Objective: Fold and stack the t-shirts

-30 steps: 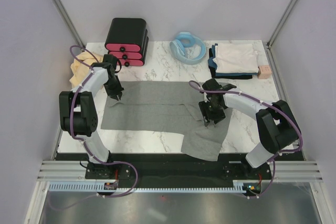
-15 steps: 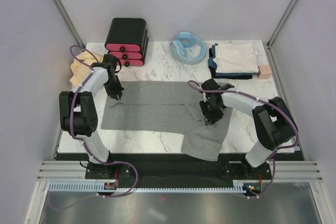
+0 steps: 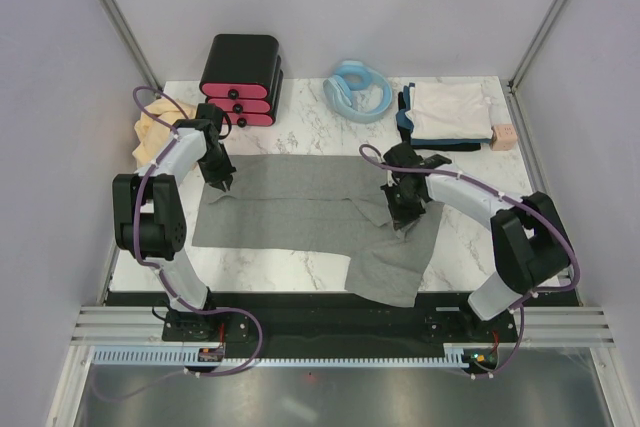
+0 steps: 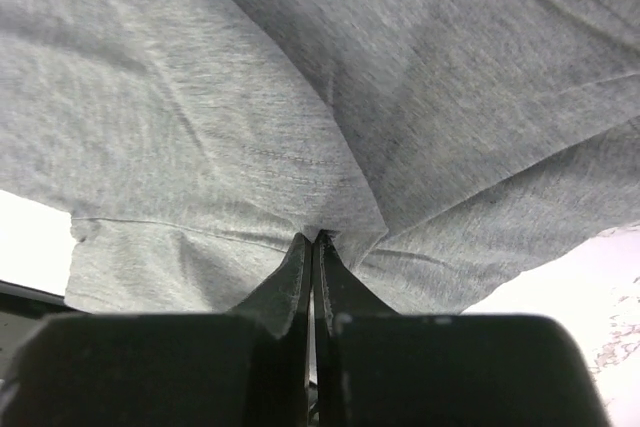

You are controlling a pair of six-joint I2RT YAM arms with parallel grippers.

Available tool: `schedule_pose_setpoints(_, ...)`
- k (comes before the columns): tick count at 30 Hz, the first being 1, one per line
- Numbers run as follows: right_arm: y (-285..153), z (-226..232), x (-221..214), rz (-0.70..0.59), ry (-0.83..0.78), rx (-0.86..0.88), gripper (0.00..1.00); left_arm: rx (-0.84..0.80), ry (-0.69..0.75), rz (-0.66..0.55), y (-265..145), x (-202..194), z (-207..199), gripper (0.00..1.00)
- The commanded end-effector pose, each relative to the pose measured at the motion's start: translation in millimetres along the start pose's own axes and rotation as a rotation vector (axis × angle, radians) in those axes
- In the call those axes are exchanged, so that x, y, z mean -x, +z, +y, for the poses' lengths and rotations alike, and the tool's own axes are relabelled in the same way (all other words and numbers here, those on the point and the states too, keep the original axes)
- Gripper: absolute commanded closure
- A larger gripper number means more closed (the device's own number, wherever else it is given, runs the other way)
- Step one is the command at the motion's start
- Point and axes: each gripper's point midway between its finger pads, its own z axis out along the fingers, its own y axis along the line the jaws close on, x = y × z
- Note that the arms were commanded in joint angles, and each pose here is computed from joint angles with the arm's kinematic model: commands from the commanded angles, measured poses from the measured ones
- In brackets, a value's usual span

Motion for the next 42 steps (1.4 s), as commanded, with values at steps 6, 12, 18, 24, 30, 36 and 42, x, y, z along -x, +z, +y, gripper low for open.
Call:
schedule_pose_setpoints(6,-20.0,26.9,16.5,-0.023,-0.100,-0.008,0.96,-0.025,0.034,-0.019,-3.4,5.5,-4.2,0.83)
schedule_pose_setpoints(12,-4.0,34.0,-7.9,0.111,-0.161,-0.075,0.80,-0.024,0.035,-0.016,-1.2,5.8,-4.5,0.83)
schedule_pose_setpoints(18,-5.8,11.3,-42.7,0.255,-0.163,-0.226,0.70,-0.021,0.037,-0.013,0.4,4.9,-3.8,0.83)
schedule_pose_setpoints(24,-28.7,4.7,-39.8,0.222,-0.140,-0.283,0.66,-0.026,0.038,-0.007,2.6,5.6,-6.0,0.83)
schedule_pose_setpoints(30,-46.2,21.1,3.4,0.039,-0.156,-0.224,0.55,-0.034,0.039,-0.005,2.0,6.8,-7.9,0.83)
schedule_pose_setpoints(36,-34.9,18.6,22.9,0.018,-0.228,-0.260,0.45,-0.029,0.040,0.001,3.7,3.9,-6.4,0.83)
schedule_pose_setpoints(42,-19.8,26.3,21.9,0.056,-0.248,-0.237,0.45,-0.024,0.040,0.002,4.2,2.9,-5.1,0.83)
